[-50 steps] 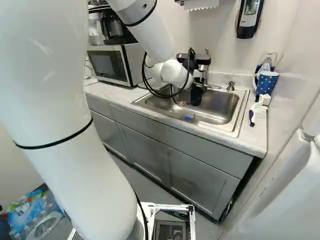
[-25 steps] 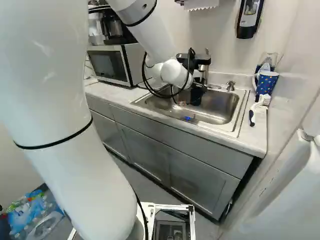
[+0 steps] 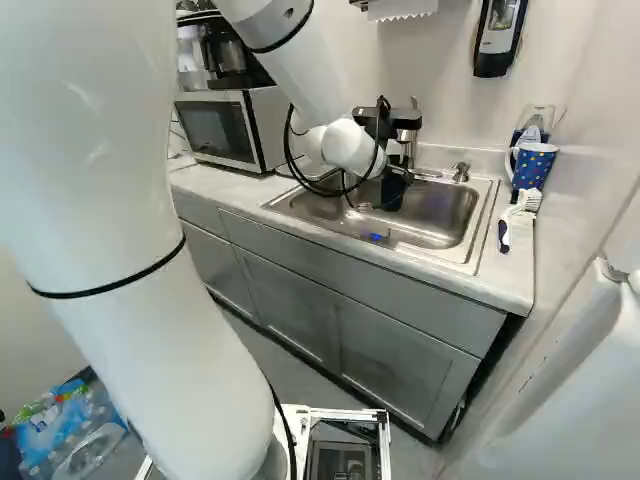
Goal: Rinse the cup and place it in the tray
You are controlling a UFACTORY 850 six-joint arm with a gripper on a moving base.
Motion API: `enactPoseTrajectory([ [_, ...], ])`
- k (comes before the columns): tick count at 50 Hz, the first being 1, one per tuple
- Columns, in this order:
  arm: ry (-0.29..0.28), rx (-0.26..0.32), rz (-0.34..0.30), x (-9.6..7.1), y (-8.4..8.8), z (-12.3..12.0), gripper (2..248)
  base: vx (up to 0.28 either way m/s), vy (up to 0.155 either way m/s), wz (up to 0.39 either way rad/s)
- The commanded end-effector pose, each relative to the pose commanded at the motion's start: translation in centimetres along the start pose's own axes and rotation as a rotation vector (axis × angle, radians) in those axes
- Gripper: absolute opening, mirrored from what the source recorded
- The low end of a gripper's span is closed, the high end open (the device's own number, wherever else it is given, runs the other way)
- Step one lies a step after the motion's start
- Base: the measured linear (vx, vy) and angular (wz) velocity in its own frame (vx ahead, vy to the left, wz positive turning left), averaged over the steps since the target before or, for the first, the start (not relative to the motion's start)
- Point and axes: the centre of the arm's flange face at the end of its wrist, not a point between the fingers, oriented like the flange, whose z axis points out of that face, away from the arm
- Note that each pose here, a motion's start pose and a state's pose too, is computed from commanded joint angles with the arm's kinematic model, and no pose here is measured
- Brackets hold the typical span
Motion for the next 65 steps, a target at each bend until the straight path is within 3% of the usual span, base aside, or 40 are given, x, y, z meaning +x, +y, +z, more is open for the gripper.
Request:
enactPoseTrajectory([
  [65,0.000,0.000,0.000,0.00,0.00,0.00,126,0.000,0.000,0.000],
])
